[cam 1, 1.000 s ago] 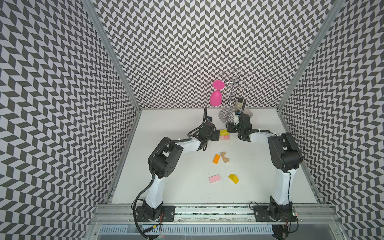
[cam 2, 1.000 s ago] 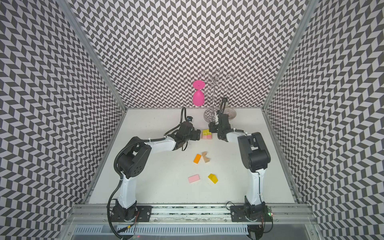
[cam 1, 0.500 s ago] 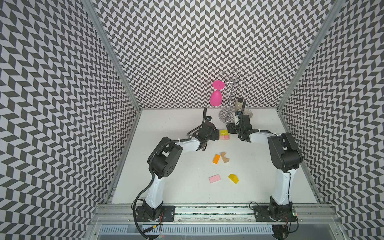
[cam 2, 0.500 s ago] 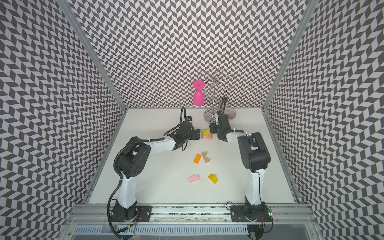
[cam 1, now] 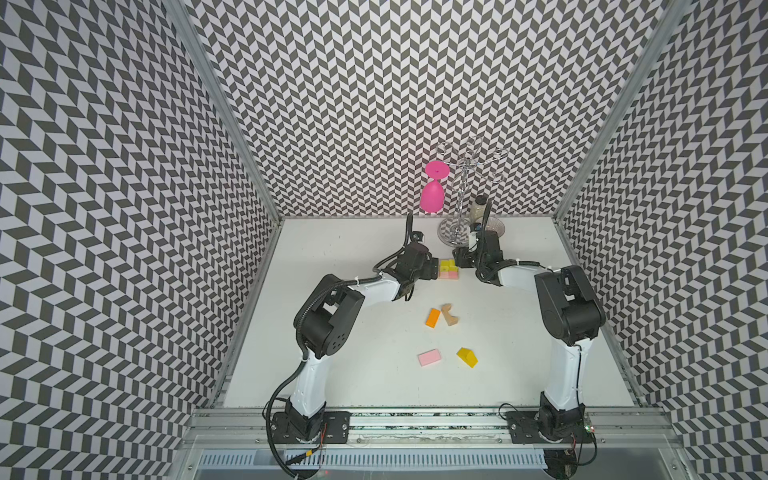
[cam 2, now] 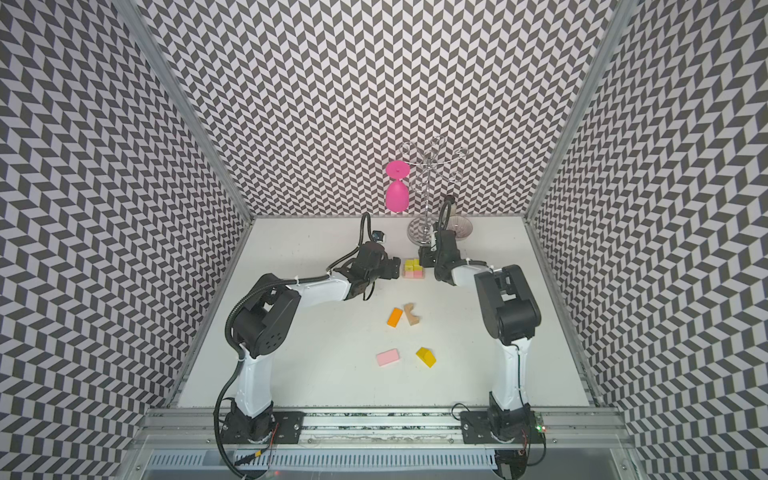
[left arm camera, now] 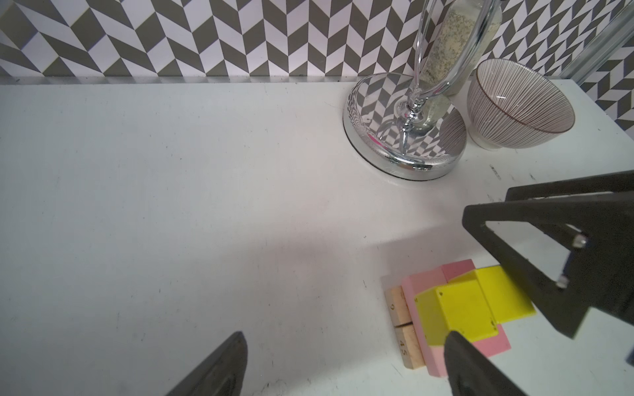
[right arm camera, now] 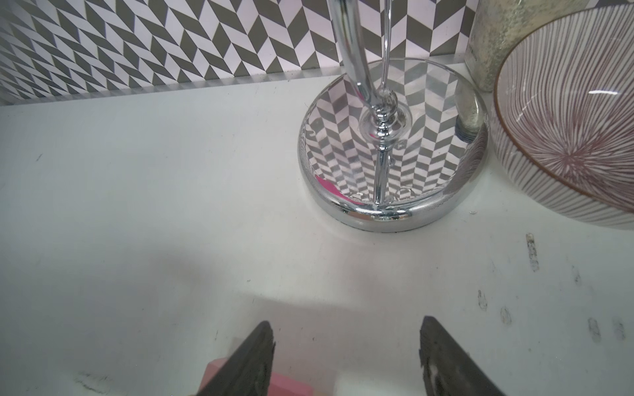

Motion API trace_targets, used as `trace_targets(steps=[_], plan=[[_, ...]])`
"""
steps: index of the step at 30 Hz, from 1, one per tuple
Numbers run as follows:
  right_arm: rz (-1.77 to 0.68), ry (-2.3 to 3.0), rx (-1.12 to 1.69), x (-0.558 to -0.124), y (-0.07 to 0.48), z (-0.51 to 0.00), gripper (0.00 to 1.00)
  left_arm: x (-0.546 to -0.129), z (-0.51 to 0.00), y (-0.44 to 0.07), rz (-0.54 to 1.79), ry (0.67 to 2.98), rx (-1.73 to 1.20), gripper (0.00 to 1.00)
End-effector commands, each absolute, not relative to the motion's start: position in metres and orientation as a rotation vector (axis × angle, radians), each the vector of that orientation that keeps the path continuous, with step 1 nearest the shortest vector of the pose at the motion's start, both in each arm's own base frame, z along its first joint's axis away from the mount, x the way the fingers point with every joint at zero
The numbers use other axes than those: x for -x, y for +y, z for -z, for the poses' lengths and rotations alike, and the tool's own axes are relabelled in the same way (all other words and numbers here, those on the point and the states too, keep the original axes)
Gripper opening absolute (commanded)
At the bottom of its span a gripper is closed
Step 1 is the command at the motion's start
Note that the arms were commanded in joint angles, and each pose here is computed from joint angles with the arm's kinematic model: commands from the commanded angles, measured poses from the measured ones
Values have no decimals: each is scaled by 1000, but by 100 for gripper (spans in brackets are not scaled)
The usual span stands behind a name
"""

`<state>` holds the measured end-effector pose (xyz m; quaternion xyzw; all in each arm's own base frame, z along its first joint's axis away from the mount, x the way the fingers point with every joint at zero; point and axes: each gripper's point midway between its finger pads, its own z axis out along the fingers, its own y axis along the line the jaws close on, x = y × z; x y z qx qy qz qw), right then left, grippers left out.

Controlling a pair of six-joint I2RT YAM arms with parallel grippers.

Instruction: Build the wood block tower

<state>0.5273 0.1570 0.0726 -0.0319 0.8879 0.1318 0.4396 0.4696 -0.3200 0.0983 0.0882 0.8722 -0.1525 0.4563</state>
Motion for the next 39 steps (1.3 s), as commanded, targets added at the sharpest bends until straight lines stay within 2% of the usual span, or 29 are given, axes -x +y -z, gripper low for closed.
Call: trace_targets(steps=[1,25,39], plan=[[-321,2149,90,-528,159,-92,66,-473,-117,-318,385,2114,-199,90],[-297,2087,-105,-519,117,-106,67,-479,-75,-327,367,2185,-208,90],[-343,2124,-44,-509,130,-100,67,-478,-75,-335,391,2184,-221,90]])
